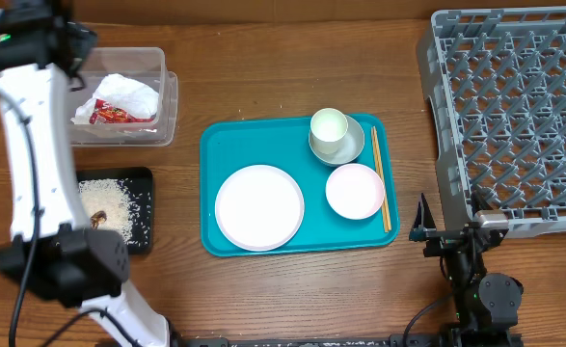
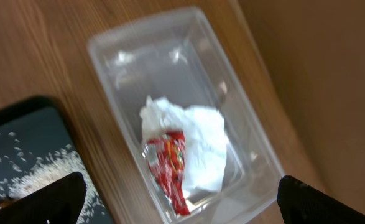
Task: Sort waste into correct bins and load items into the dishwasher
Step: 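Carry the red wrapper left and release it into the clear bin, then move the right gripper over the white bowl on the blue tray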
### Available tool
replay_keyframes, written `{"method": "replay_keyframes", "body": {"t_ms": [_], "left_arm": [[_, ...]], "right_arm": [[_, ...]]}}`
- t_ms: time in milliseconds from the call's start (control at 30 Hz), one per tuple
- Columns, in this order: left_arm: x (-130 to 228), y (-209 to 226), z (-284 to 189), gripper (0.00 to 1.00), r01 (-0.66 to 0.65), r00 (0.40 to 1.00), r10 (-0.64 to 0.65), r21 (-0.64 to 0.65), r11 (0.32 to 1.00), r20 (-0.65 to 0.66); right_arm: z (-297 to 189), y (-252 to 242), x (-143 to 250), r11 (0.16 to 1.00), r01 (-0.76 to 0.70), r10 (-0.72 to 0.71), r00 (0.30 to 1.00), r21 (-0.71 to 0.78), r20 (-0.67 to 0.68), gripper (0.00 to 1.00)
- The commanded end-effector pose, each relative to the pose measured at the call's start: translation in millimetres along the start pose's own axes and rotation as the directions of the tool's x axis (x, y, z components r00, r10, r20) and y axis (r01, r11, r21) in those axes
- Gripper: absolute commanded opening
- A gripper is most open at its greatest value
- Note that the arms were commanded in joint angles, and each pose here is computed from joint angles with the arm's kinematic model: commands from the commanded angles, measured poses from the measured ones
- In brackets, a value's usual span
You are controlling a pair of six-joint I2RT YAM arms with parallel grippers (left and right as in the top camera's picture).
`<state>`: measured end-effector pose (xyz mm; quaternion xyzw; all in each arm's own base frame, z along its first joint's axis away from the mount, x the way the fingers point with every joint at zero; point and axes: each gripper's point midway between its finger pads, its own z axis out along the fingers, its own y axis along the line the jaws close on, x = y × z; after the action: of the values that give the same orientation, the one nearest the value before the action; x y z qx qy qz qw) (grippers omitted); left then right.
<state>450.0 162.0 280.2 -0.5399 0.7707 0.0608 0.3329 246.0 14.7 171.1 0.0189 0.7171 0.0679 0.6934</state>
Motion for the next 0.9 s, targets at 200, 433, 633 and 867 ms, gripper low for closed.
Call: {"method": "replay_keyframes", "body": {"t_ms": [200, 433, 633, 867], "left_arm": [[-30, 61, -11, 1.00, 0.069, 0.998, -0.067, -0.130, 0.989, 0.020], [-25, 66, -12, 1.00, 0.056, 0.998, -0.056, -0.152, 0.987, 0.000], [-25, 66, -12, 1.00, 0.056, 0.998, -0.056, -0.152, 0.987, 0.000], [-25, 66, -12, 1.00, 0.055, 0.998, -0.056, -0.152, 0.987, 0.000]], "right_arm": [[0, -3, 1, 1.000, -0.008, 0.008, 1.000, 0.012, 0.006, 1.00], [0, -3, 1, 1.000, -0.008, 0.008, 1.000, 0.012, 0.006, 1.00], [-8, 52, -1, 0.940, -0.162, 0.155, 0.987, -0.299, -0.047, 1.00], [-73, 140, -33, 0.389, -0.687, 0.456, 0.723, -0.614, -0.519, 1.00]]}}
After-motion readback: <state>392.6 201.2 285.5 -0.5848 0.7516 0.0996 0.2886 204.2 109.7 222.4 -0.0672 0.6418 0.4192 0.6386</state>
